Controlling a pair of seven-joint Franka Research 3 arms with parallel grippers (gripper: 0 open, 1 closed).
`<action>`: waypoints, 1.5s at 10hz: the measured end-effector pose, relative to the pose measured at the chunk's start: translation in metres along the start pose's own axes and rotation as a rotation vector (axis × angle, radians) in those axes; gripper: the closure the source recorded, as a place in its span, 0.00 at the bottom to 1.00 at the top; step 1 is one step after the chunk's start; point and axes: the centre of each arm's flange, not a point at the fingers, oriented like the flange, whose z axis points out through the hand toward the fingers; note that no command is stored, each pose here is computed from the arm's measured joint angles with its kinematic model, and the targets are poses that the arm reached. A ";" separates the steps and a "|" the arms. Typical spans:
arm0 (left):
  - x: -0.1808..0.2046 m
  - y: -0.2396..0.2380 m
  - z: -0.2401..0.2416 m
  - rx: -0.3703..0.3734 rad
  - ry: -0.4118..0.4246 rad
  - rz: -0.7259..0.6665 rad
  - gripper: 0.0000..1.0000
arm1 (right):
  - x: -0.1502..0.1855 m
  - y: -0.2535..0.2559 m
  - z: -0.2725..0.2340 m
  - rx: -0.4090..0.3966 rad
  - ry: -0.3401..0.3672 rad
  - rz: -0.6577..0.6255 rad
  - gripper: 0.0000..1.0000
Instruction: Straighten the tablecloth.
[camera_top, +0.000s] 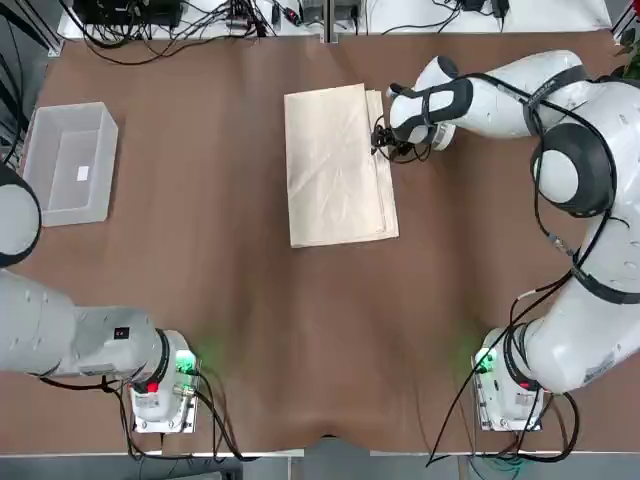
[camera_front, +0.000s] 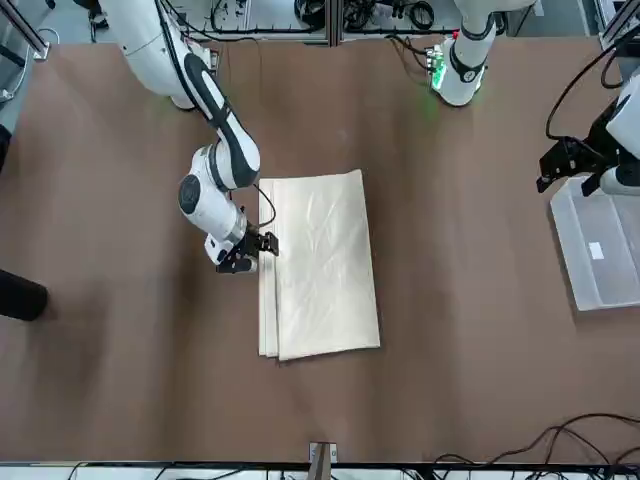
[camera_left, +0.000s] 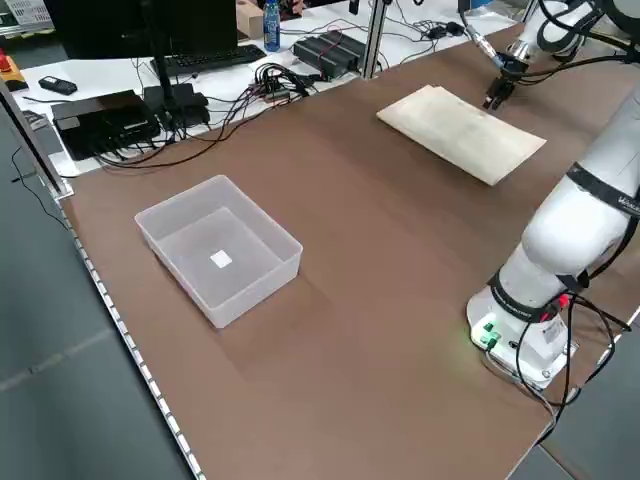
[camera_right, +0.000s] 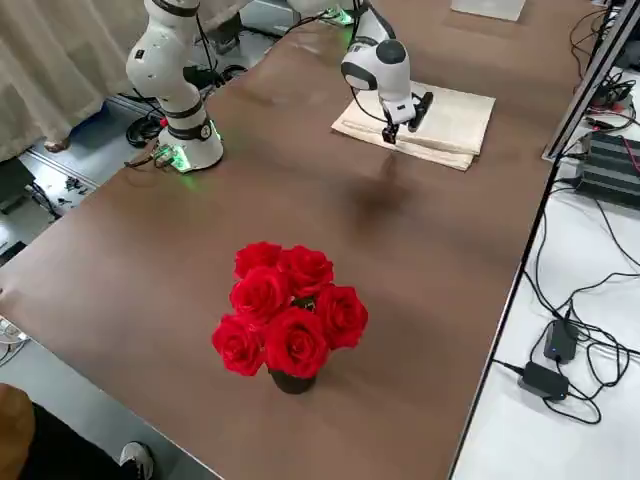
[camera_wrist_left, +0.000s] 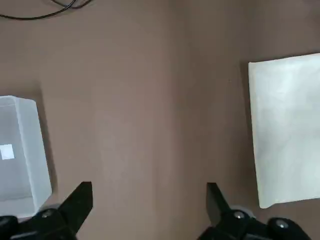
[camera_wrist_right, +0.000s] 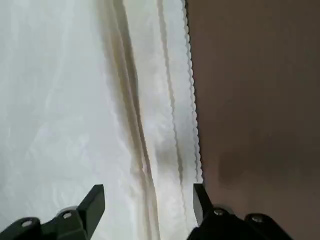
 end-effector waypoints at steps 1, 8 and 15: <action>-0.006 0.002 0.003 0.001 -0.007 0.001 0.00 | 0.001 0.003 0.000 -0.001 0.000 -0.003 0.20; -0.021 -0.008 0.006 0.013 -0.016 -0.056 0.00 | 0.044 0.024 0.010 0.052 -0.004 0.032 0.20; -0.021 -0.009 0.006 0.013 -0.015 -0.054 0.00 | 0.079 0.047 -0.029 0.307 -0.051 -0.030 0.20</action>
